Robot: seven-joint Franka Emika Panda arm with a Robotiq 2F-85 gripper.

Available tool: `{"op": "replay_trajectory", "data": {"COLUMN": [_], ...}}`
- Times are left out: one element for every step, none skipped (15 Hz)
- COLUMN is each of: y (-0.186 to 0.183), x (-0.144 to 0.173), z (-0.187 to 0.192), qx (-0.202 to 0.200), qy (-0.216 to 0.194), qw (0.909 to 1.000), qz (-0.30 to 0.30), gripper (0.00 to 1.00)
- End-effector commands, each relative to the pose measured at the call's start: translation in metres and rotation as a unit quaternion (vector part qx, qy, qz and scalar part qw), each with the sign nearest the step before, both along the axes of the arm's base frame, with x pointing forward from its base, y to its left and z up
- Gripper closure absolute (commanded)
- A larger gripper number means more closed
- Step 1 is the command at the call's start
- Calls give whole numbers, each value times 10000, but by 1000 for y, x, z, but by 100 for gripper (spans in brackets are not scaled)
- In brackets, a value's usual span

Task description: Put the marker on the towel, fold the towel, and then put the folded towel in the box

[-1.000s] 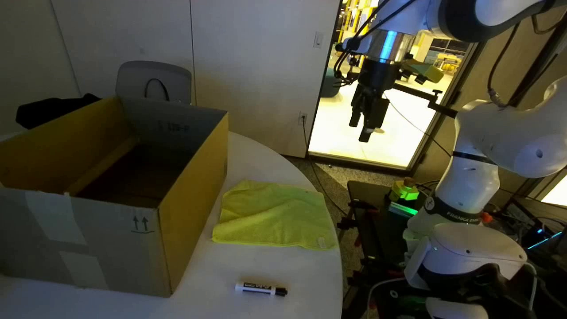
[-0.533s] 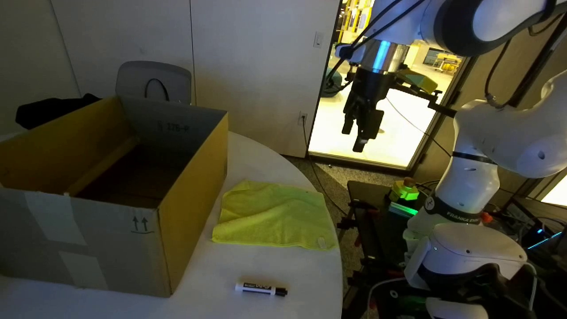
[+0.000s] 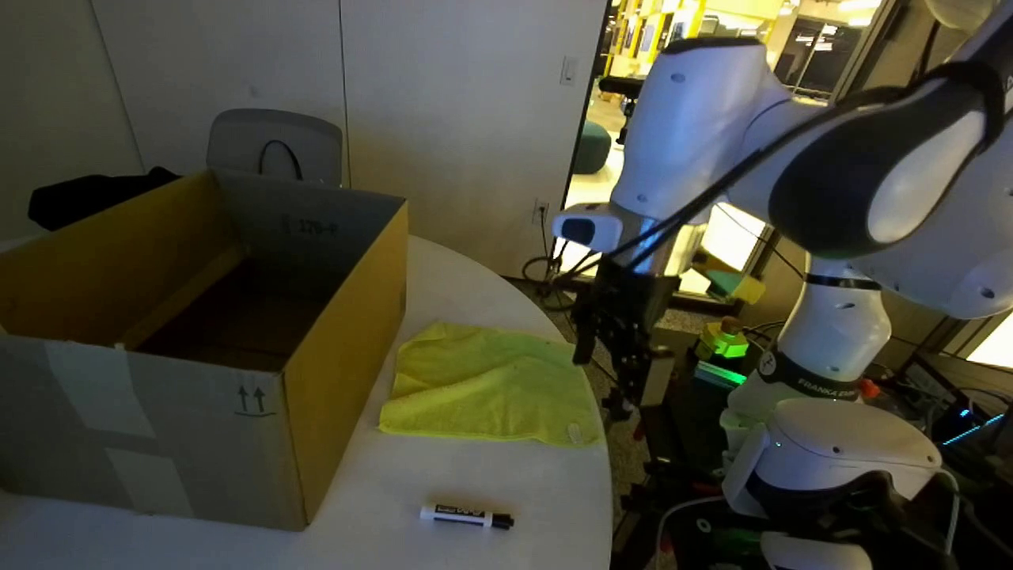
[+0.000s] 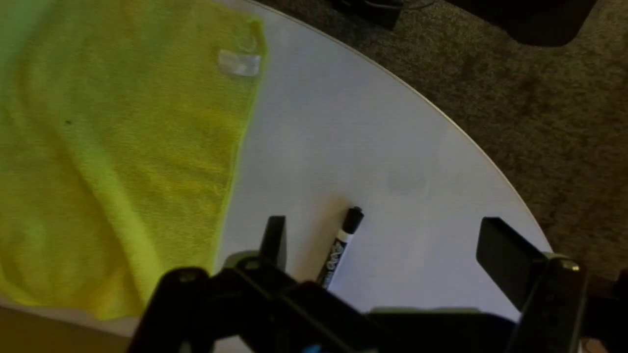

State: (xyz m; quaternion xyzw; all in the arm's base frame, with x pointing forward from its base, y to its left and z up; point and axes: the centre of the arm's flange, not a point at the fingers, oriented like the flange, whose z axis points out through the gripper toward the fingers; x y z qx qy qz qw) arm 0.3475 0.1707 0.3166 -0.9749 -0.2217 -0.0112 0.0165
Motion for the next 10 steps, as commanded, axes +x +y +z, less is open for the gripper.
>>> {"op": "replay_trajectory", "data": {"y": [69, 85, 95, 105, 113, 118, 123, 125, 127, 126], "x": [33, 41, 45, 56, 63, 74, 82, 90, 95, 100], "z": [-43, -59, -68, -79, -89, -95, -105, -111, -121, -131], "qx": [270, 350, 414, 465, 504, 579, 604, 694, 718, 730], "qy": [234, 294, 344, 334, 329, 308, 259, 242, 217, 212], "qw": [9992, 9988, 9983, 9981, 9980, 9977, 9978, 9973, 9972, 9969], "qz": [186, 199, 240, 211, 184, 148, 75, 8, -73, -183], "gripper": [0, 0, 0, 0, 0, 0, 0, 0, 0, 0]}}
